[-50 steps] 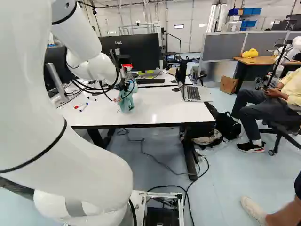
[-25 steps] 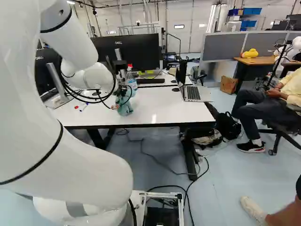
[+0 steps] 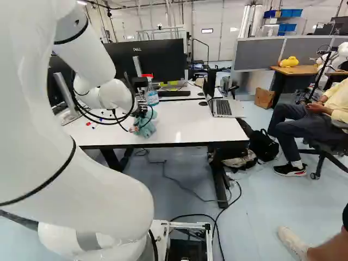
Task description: Clean the table with the green towel
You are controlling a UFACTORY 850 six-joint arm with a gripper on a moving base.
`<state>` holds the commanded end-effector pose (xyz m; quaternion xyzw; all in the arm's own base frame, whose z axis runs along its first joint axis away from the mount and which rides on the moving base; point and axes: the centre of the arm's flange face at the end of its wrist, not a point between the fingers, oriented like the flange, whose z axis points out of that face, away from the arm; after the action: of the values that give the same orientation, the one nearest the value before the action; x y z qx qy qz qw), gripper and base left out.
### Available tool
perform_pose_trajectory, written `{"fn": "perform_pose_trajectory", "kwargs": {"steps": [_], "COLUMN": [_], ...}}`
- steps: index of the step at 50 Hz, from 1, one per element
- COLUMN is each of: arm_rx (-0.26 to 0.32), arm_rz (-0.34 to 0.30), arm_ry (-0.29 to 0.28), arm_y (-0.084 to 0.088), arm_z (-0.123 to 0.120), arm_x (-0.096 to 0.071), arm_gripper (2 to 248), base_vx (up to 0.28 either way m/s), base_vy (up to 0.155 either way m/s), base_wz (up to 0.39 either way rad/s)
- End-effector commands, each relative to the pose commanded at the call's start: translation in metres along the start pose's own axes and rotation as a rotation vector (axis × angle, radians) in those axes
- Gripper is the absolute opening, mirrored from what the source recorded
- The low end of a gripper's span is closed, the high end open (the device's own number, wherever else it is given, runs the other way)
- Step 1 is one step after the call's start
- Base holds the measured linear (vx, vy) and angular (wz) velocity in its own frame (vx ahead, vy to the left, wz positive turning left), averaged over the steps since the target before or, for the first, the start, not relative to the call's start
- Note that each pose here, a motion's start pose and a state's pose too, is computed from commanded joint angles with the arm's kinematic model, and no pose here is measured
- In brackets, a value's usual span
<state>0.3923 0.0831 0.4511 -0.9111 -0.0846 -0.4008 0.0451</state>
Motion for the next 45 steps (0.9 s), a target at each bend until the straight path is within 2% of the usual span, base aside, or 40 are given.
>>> {"fn": "perform_pose_trajectory", "kwargs": {"steps": [21,45], "arm_rx": [-0.001,-0.001], "arm_rz": [0.000,0.000], "arm_ry": [-0.058,-0.066], "arm_y": [0.000,0.000], "arm_z": [0.022,0.025], "arm_x": [-0.011,-0.013], "arm_gripper": [30,30], "base_vx": [0.000,0.000], "base_vy": [0.000,0.000], "base_wz": [0.000,0.000]}}
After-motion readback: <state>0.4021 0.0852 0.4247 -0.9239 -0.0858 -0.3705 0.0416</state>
